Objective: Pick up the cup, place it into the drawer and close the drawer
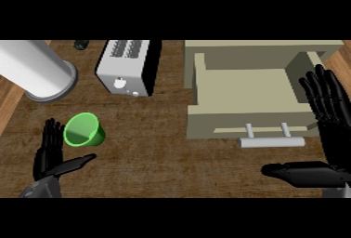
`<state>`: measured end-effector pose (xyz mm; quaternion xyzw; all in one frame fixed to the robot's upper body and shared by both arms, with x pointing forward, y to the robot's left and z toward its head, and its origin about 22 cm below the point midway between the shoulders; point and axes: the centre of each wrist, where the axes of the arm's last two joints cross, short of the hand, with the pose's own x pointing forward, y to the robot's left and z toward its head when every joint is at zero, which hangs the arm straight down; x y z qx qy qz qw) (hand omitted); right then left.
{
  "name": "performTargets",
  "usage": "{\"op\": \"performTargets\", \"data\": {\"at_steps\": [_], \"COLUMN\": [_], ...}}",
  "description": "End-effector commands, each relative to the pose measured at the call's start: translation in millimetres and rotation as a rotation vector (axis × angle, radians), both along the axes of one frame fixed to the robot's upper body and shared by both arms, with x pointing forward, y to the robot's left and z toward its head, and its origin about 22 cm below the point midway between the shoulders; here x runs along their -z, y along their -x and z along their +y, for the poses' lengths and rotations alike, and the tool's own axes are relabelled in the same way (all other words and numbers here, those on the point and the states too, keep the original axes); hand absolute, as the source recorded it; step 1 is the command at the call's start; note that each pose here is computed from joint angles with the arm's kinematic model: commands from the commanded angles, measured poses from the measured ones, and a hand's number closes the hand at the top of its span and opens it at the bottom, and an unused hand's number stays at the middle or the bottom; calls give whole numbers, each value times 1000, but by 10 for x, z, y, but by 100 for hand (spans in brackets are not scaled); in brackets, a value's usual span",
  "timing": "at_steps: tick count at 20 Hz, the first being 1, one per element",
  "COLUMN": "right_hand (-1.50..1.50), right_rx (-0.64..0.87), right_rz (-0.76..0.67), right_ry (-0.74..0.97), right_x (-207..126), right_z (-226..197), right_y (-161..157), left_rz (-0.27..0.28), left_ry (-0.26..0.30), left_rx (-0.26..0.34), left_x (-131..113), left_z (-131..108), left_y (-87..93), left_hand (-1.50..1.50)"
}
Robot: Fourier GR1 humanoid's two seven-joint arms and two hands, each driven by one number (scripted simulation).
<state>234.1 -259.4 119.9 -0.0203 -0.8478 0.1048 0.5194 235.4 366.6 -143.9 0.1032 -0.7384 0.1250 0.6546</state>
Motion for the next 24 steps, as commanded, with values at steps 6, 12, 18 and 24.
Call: {"op": "performTargets", "data": {"at_steps": [6,12,18,24], "right_hand": [-150,-150,-150,-150], "right_rx": [-1,3,-20,-22], "right_rz": [24,19,13,37], "right_ry": [13,3,-2,-8], "right_x": [79,68,-36,75], "right_z": [104,66,13,15], "right_y": [-87,-58,-117,-37], "left_rz": [-84,-134,-191,-217], "left_ry": [52,124,198,274], "left_rx": [43,104,164,245], "left_x": [61,18,-56,-126], "left_z": [-196,-175,-267,-392], "left_y": [-44,-96,-260,-421], "left_hand": [-150,-150,-150,150]}}
